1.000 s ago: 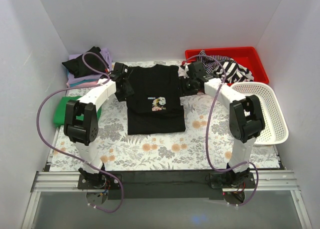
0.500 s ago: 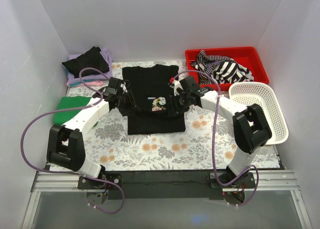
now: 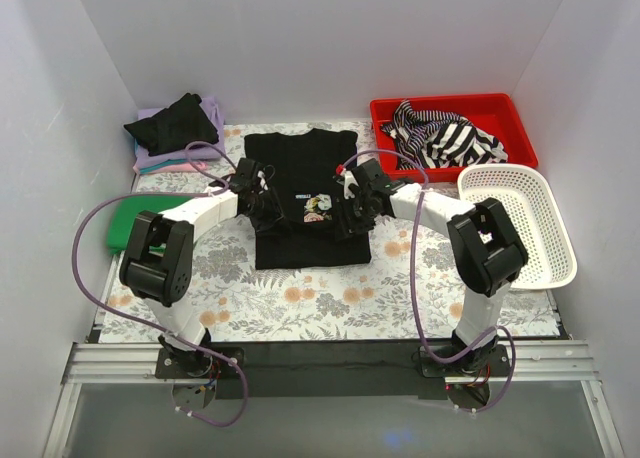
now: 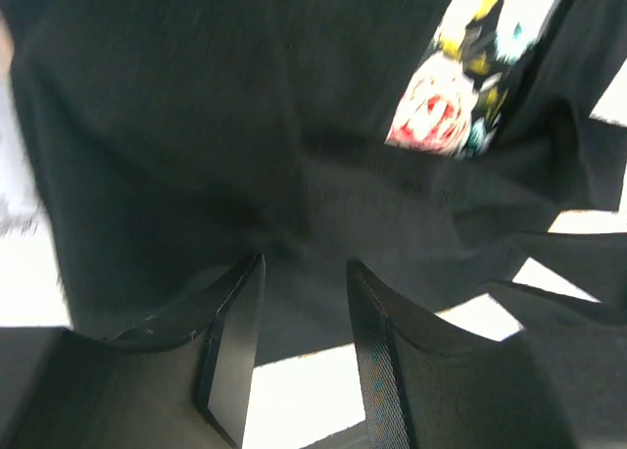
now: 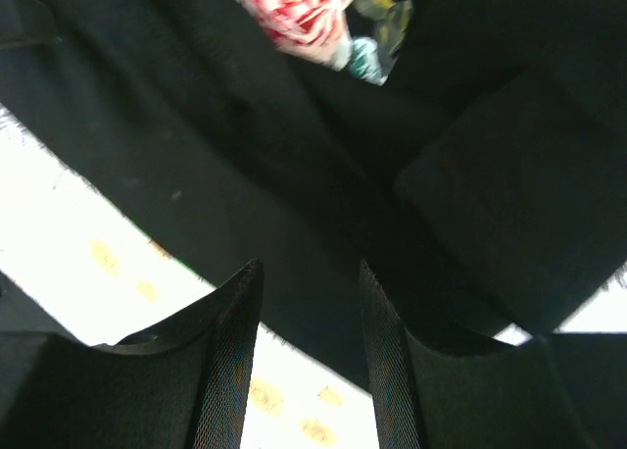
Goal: Fold and stack the t-shirts
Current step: Fold the tshirt
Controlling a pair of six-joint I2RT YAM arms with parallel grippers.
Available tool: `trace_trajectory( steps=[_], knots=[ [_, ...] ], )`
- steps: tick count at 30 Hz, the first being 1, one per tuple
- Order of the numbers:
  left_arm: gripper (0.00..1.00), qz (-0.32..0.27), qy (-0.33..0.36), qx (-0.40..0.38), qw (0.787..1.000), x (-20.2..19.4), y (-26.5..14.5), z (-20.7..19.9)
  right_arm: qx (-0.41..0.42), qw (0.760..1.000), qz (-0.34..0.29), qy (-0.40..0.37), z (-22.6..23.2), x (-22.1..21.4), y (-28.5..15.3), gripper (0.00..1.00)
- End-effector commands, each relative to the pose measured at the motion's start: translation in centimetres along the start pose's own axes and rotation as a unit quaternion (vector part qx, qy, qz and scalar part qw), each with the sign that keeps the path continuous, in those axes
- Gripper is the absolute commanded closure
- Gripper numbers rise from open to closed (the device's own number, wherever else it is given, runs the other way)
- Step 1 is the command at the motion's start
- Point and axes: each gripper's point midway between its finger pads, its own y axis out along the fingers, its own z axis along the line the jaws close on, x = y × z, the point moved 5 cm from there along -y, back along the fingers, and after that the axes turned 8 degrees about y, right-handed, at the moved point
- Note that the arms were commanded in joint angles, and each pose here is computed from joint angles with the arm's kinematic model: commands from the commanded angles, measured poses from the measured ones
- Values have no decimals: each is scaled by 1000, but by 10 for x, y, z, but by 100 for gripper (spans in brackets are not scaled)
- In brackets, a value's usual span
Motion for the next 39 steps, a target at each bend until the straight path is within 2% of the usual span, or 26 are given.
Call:
trace_trajectory(
  steps=[1,8,16,22,23,25,28,31,34,39],
  knots=[
    [62,-38,11,-21,999,27,-2,-17,-5,1000,-24,-5,1,21,6,50],
    [62,-42,12,0,999,42,14,-16,-38,998,-41,-6,-10,41,15,50],
    [62,-61,11,40,997,60,23,-6,-61,994,-85,-12,-21,97,14,50],
    [62,-81,4,79,994,74,30,18,-73,994,-86,-8,-47,128,42,50],
    [62,-86,2,85,993,78,29,22,-69,992,-105,-16,-45,146,35,50],
    [62,-90,-2,101,991,82,31,29,-78,990,-115,-14,-49,156,30,50],
    [62,-110,-6,94,989,92,22,29,-71,983,-163,-38,-29,177,-13,49],
    [61,-138,3,87,987,104,9,24,-64,977,-193,-60,-11,182,-50,47],
    [61,-159,4,93,983,120,-3,19,-57,978,-189,-68,-5,171,-67,45],
    [61,-175,-3,75,982,113,-25,12,-23,991,-122,-41,-7,122,-54,45]
  ],
)
